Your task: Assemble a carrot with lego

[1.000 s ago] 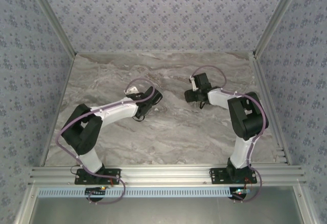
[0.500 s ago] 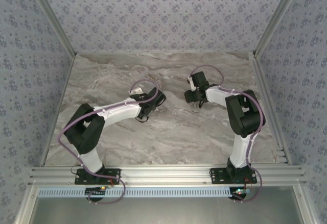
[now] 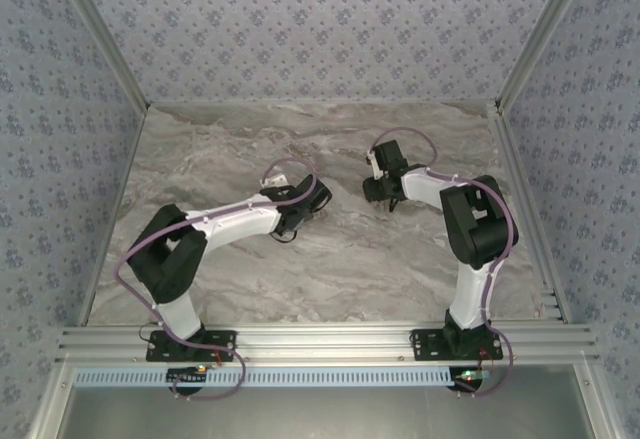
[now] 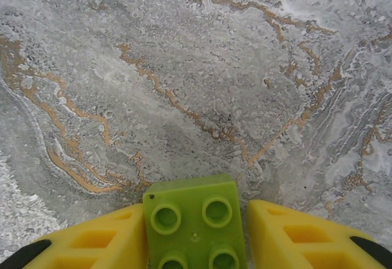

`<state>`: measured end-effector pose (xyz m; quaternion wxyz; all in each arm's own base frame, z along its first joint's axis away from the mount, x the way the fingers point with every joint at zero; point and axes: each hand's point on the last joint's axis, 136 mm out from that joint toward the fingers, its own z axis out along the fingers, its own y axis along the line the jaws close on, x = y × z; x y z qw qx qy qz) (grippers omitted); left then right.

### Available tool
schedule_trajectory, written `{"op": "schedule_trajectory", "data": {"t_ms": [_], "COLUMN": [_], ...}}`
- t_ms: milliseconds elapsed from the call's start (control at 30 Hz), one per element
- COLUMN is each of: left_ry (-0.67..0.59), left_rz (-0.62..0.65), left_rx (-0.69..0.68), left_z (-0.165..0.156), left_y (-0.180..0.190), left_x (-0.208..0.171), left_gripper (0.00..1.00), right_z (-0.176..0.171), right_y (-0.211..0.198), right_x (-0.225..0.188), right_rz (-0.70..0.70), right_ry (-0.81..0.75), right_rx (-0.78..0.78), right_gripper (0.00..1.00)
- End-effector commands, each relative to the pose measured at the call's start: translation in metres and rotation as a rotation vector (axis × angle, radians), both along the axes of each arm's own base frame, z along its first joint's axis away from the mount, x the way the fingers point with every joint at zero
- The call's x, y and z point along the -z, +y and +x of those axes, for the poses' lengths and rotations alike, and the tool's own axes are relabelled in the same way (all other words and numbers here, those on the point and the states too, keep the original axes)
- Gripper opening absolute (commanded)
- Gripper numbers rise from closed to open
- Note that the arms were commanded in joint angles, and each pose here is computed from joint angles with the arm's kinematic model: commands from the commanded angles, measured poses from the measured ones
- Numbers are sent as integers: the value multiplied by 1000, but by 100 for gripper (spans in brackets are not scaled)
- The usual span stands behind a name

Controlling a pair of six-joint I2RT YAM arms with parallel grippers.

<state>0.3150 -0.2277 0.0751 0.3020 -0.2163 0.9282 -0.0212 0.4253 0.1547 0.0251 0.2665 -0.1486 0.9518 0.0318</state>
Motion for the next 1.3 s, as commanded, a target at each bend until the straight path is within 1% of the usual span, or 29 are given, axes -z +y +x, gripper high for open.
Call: {"op": "schedule_trajectory", "data": {"t_ms": [0, 100, 267, 400, 433, 533, 633, 1033, 1100, 1267], "left_ry": [-4, -6, -9, -14, -14, -10, -4, -23, -31, -50], "left_rz": [-29, -27, -38, -43, -45, -53, -60, -98, -91, -109], "left_rx": [39, 54, 77, 96, 100, 115, 130, 190, 199, 228], "left_z": [1, -1, -5, -8, -8, -11, -13, -7, -4, 2], "left_y": [-20, -26, -36, -43, -45, -51, -57, -82, -84, -95], "left_x": [-5, -6, -9, -11, -12, -12, -11, -11, -12, -16], "left_gripper": [50, 50, 52, 54, 57, 58, 63, 63, 63, 63], "right_z": [1, 1, 2, 2, 2, 1, 1, -2, 8, 8], "right_y": [0, 1, 1, 1, 1, 1, 1, -1, 2, 1], "right_x": [3, 3, 3, 3, 4, 6, 6, 12, 1, 2], "right_rz": [-20, -20, -21, -20, -22, -23, -22, -31, -21, -23], "right_ry": [16, 18, 21, 23, 26, 32, 31, 54, 24, 28], "right_rx": [2, -1, -1, -2, -2, -2, -3, 1, 2, 6], "right_gripper": [46, 46, 49, 46, 45, 44, 44, 40, 40, 39]}}
